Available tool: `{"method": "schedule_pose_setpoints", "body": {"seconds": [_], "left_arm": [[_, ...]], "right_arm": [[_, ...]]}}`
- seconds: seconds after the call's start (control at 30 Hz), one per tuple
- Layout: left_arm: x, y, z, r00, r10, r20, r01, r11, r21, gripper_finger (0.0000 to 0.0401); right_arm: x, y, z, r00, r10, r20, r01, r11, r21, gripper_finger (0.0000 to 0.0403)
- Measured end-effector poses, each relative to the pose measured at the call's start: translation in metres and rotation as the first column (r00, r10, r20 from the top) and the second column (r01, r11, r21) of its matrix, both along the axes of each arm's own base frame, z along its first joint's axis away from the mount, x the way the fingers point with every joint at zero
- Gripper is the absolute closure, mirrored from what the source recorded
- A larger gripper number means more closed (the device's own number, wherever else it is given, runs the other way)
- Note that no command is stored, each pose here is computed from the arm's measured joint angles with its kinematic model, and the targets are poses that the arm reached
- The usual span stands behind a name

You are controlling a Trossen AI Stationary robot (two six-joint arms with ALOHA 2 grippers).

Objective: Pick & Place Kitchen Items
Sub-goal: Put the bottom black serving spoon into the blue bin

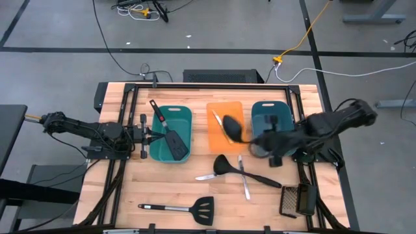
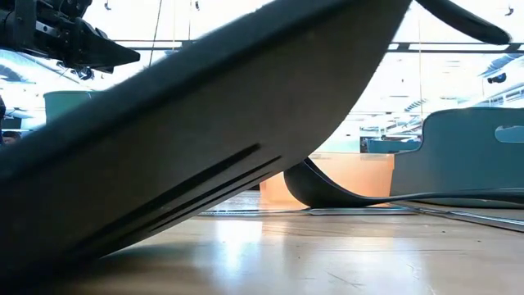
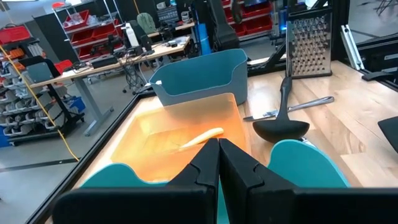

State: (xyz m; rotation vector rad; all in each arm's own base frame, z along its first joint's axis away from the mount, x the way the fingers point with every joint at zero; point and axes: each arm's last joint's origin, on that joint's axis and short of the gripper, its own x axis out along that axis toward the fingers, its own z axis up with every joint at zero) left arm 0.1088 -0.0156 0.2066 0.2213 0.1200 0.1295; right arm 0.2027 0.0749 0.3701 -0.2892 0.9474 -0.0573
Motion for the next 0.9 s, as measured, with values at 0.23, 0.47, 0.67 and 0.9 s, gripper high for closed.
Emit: {"method": "schedule_pose_setpoints", "body": {"seconds": [0.23,0.47,0.67,0.9], "left_arm": [[0.000,0.000,0.000,1.000,0.000,0.000,0.000,1.000,0.000,0.0385],[0.000,0.000,0.000,1.000,0.001,0.000,-0.001,1.000,0.000,0.0385],[0.000,0.001,0.000,1.000,0.026,0.001,-0.026,1.000,0.003,0.0385],[0.000,0.001,0.000,1.000,0.026,0.000,-0.026,1.000,0.006,0.0385]], "right_arm": [[-0.050,-0.027,-0.020,0.977,-0.215,0.000,0.215,0.975,0.054,0.0362],[-0.070,-0.040,-0.035,0.955,-0.298,0.011,0.296,0.951,0.088,0.0362],[-0.062,-0.059,-0.029,0.913,-0.404,-0.052,0.406,0.913,0.031,0.0362],[-0.041,-0.089,-0.025,0.888,-0.386,-0.249,0.357,0.921,-0.155,0.0362]]}}
